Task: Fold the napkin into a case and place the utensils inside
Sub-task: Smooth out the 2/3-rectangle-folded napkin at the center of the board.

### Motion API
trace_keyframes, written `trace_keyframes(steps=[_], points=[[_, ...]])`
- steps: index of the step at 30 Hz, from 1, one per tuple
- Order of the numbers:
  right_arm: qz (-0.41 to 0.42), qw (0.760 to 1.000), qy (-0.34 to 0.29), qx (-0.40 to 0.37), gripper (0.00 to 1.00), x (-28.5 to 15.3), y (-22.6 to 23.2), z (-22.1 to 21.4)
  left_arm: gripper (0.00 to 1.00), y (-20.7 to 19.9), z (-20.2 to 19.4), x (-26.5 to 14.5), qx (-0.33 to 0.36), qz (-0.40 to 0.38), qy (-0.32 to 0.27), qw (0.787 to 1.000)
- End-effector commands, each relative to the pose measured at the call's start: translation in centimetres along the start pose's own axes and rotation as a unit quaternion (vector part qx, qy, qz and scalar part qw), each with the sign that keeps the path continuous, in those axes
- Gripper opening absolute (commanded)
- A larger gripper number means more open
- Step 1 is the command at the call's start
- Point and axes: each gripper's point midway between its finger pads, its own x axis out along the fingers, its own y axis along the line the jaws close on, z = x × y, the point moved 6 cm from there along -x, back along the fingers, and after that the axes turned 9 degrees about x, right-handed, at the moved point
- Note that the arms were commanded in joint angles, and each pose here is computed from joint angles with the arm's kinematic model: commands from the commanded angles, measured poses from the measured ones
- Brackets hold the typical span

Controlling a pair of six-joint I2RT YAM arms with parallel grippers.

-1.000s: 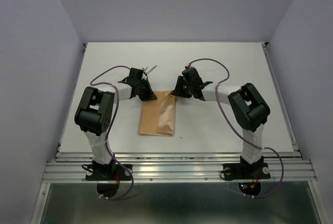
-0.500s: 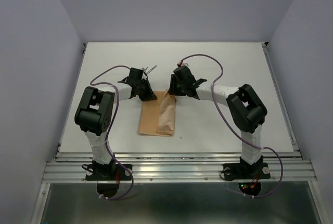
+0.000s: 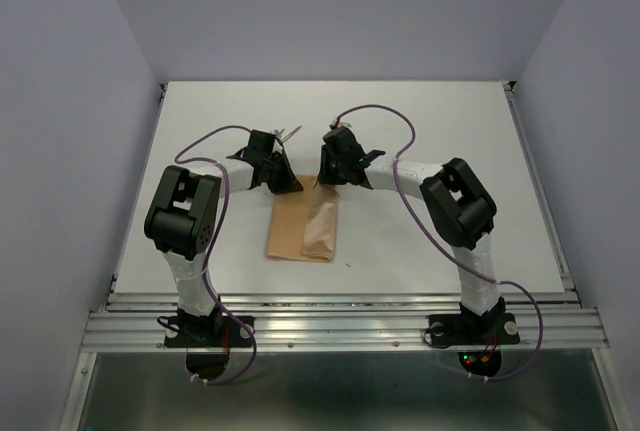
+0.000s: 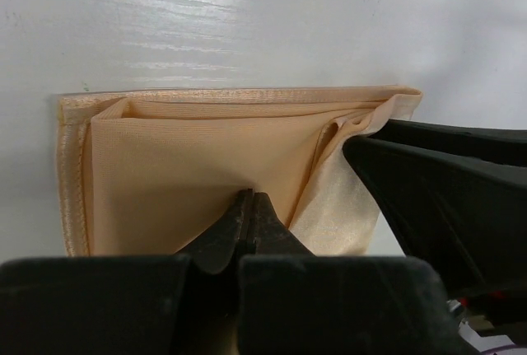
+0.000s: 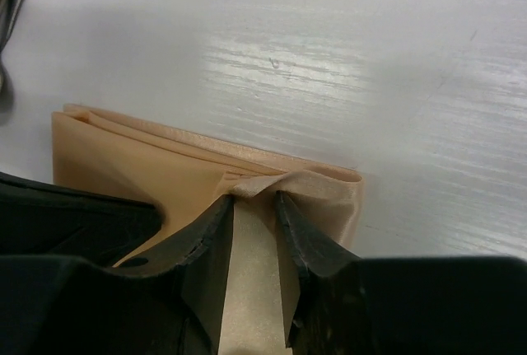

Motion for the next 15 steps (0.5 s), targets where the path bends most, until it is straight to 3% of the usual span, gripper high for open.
trace_keyframes(steps=[1, 15], points=[[0.026, 1.0, -0.002, -0.003, 0.32, 0.2, 2.0, 0.5, 0.0, 1.8, -1.5, 1.0, 0.006, 0.036, 0.032, 0.999], [0.025, 1.0, 0.003, -0.004, 0.32, 1.3, 2.5, 0.1, 0.0, 1.7, -1.2, 1.5, 0.009, 0.031, 0.036, 0.999]])
